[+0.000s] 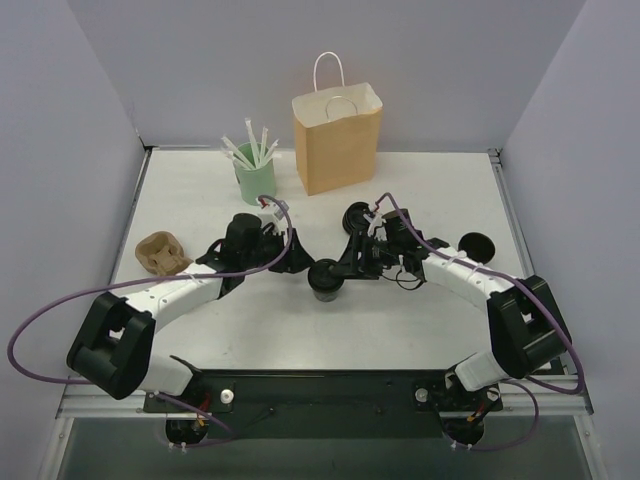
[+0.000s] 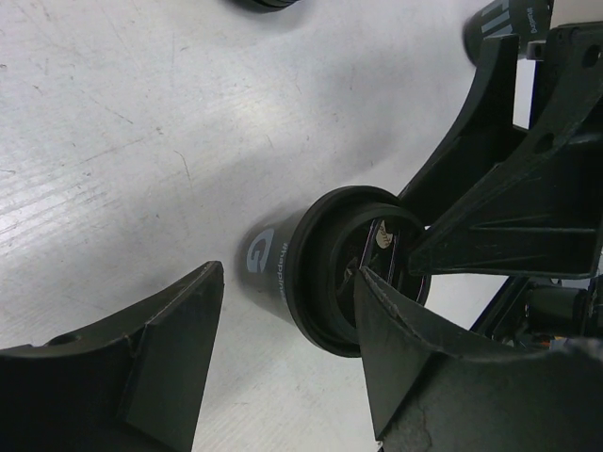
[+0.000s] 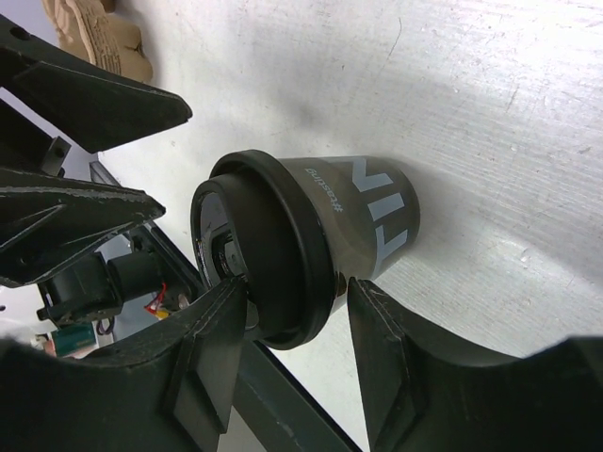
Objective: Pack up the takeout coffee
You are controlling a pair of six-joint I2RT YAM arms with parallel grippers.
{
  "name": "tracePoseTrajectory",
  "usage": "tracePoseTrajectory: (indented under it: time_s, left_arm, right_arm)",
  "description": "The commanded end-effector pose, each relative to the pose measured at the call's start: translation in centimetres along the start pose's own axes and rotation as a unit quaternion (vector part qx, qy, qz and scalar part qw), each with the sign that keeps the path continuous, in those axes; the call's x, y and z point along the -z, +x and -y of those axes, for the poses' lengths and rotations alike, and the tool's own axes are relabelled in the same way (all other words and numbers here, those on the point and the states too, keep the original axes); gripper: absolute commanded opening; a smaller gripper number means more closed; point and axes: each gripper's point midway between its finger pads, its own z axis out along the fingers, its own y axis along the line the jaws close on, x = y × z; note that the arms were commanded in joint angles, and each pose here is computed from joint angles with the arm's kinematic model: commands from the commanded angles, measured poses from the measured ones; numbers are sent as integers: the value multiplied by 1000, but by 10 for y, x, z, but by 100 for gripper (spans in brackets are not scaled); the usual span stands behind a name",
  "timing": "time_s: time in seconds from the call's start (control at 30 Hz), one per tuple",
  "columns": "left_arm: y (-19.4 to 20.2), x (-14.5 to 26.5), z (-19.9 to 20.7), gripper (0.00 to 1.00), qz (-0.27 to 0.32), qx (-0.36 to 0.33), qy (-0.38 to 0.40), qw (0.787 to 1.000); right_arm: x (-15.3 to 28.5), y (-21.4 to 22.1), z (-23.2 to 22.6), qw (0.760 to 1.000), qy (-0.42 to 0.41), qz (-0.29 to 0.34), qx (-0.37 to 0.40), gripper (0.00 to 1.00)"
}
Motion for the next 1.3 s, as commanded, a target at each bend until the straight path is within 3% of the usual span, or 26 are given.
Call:
tracePoseTrajectory:
  time_s: [0.0,0.67,1.27]
  left_arm:
    - [5,-6,8,67,-8,-7,32,999]
    - [55,-16,-37,59,-40,20,-28,999]
    - [87,-15,-61,54,-55,43,-59,996]
  right_arm:
    - [-5,0,1,1000,1,-9,5,46]
    - [-19,18,27,998,-63,-19,-11,32]
    - [-33,26,54,996,-67,-5,-61,29]
